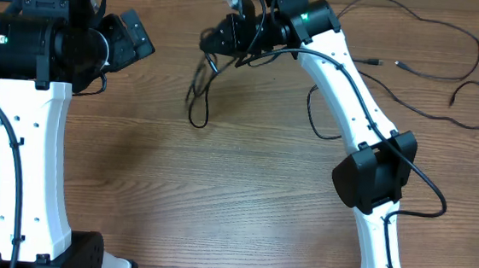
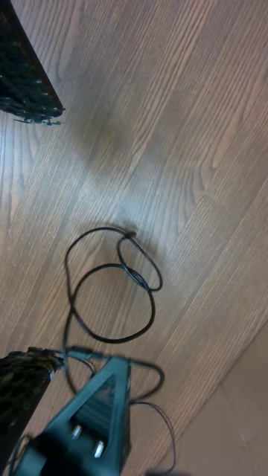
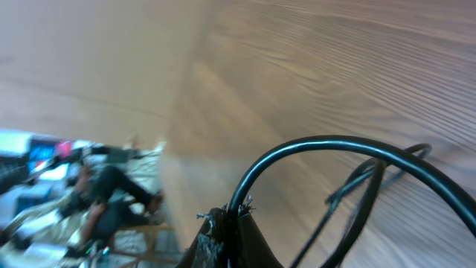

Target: Untangle cables

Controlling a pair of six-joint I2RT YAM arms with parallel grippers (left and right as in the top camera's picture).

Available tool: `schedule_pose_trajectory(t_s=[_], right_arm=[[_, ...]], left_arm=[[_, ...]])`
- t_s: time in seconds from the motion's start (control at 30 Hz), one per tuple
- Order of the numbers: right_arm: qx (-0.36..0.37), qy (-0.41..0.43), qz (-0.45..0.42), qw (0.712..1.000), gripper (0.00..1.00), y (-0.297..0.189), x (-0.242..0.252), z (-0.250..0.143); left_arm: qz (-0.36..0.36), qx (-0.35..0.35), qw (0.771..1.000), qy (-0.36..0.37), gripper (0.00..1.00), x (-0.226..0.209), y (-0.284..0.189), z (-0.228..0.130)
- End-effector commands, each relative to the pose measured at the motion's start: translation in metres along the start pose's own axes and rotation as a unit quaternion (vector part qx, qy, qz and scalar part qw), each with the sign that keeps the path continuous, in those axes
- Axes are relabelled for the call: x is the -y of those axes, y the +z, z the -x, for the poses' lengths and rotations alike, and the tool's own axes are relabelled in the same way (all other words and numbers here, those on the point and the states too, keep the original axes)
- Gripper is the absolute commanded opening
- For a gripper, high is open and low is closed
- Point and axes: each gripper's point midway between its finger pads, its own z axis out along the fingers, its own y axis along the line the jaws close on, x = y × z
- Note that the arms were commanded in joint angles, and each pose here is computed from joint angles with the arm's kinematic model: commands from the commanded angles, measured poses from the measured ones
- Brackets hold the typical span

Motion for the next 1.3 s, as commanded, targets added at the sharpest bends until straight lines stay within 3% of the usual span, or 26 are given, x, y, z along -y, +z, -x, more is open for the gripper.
schedule_pose_trajectory(t_s=[0.0,0.13,0.2,0.27,0.33,0.47,0.7,0.97,1.27], right_arm=[[0.026,-0.051,0.025,0.998,0.04,-0.028,-0.049,0.011],[0.088,0.055,-0.174,0.979,0.04,-0.04,0.022,0.023],[0.1,0.098,-0.192,0.971,0.04,-0.043,0.03,0.022],[0.082,0.101,-0.132,0.983,0.04,-0.038,0.01,0.021],[0.049,0.074,-0.013,0.996,0.04,-0.034,-0.031,0.02],[0.015,0.001,0.141,0.99,0.04,-0.047,-0.086,0.02],[0.043,0.048,0.048,0.997,0.04,-0.042,-0.05,0.025],[-0.029,-0.029,0.241,0.97,0.04,-0.067,-0.125,0.012],[0.014,-0.027,0.215,0.976,0.04,-0.066,-0.124,0.032]], left_arm=[[0.006,0.0,1.0,-0.002,1.0,-0.001,0.004,0.001],[0.006,-0.002,1.0,-0.002,1.0,-0.001,0.004,0.0],[0.007,-0.003,1.0,-0.002,1.0,-0.002,0.004,-0.001],[0.008,-0.004,1.0,-0.002,1.0,-0.002,0.004,-0.001],[0.008,-0.004,1.0,-0.002,1.0,-0.002,0.004,-0.001],[0.007,-0.004,1.0,-0.003,1.0,-0.002,0.004,-0.001],[0.008,-0.004,1.0,-0.002,1.0,-0.002,0.004,-0.001],[0.007,-0.004,1.0,-0.002,0.99,-0.002,0.004,-0.001],[0.008,-0.004,1.0,-0.002,1.0,-0.002,0.004,-0.001]])
